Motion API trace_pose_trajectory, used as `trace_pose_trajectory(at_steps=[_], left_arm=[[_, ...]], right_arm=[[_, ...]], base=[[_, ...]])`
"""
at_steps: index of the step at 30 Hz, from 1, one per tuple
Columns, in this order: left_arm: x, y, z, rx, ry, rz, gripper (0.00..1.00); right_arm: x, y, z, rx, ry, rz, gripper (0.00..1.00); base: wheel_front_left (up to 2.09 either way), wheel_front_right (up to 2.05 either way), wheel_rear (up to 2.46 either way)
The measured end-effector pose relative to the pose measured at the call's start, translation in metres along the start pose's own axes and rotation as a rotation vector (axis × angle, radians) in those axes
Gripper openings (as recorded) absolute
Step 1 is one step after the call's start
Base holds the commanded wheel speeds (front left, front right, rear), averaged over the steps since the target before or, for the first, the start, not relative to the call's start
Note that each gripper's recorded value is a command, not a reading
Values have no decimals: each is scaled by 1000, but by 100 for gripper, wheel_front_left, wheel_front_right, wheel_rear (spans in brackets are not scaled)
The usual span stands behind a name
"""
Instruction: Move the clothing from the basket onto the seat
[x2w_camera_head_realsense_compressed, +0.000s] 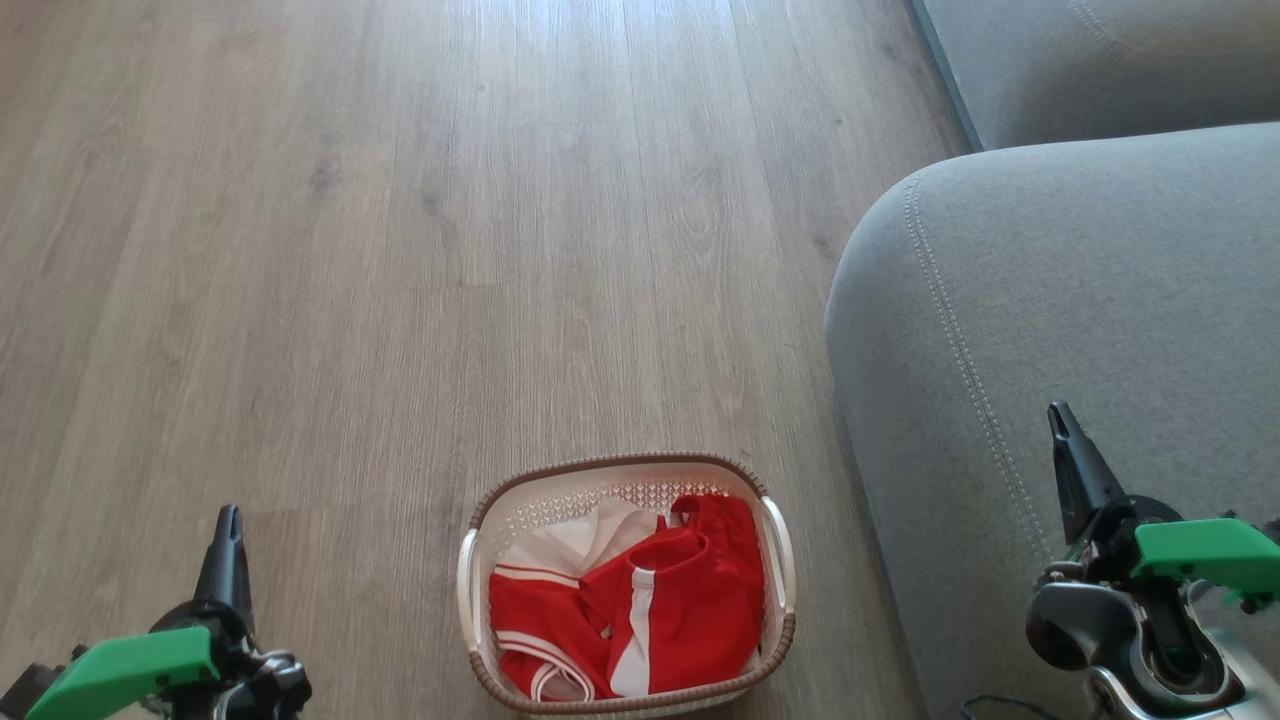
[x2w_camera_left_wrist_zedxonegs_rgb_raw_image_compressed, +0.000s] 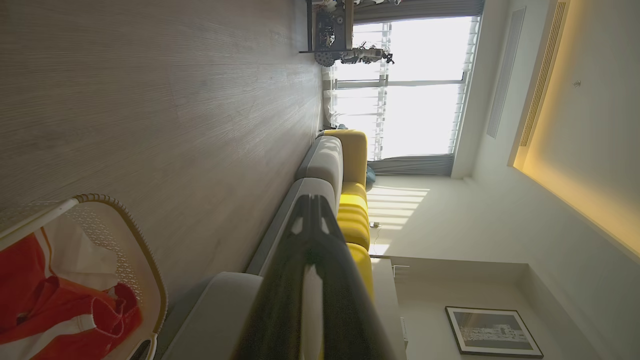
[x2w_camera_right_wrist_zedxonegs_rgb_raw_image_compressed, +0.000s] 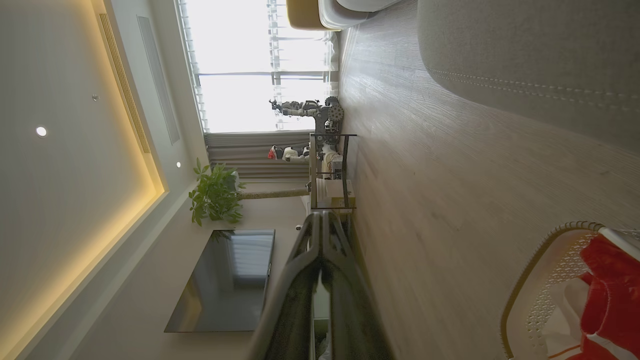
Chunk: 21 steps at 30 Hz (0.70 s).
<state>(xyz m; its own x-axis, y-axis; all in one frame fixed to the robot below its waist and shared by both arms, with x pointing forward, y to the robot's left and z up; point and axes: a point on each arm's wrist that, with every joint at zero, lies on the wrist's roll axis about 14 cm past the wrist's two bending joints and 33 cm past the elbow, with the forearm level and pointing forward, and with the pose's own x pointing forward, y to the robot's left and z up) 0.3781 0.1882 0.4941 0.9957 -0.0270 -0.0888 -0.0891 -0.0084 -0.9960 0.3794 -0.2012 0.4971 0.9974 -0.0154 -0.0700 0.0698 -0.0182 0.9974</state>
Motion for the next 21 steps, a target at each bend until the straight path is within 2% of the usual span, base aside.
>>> trace_pose_trajectory(at_steps=[7, 8, 14, 21], left_arm=[[0, 0, 0, 0, 0, 0, 0], [0, 2, 0, -1, 0, 6, 100], [-17, 43, -3, -19, -4, 126, 100], [-16, 38, -6, -4, -5, 111, 100]], right_arm=[[0, 0, 0, 0, 0, 0, 0], [-1, -3, 0, 1, -1, -8, 100], [-21, -48, -7, 17, -5, -136, 100], [-20, -43, -8, -9, -4, -118, 100]], base=[[0, 0, 0], [0, 0, 0], [0, 0, 0], [0, 0, 0]])
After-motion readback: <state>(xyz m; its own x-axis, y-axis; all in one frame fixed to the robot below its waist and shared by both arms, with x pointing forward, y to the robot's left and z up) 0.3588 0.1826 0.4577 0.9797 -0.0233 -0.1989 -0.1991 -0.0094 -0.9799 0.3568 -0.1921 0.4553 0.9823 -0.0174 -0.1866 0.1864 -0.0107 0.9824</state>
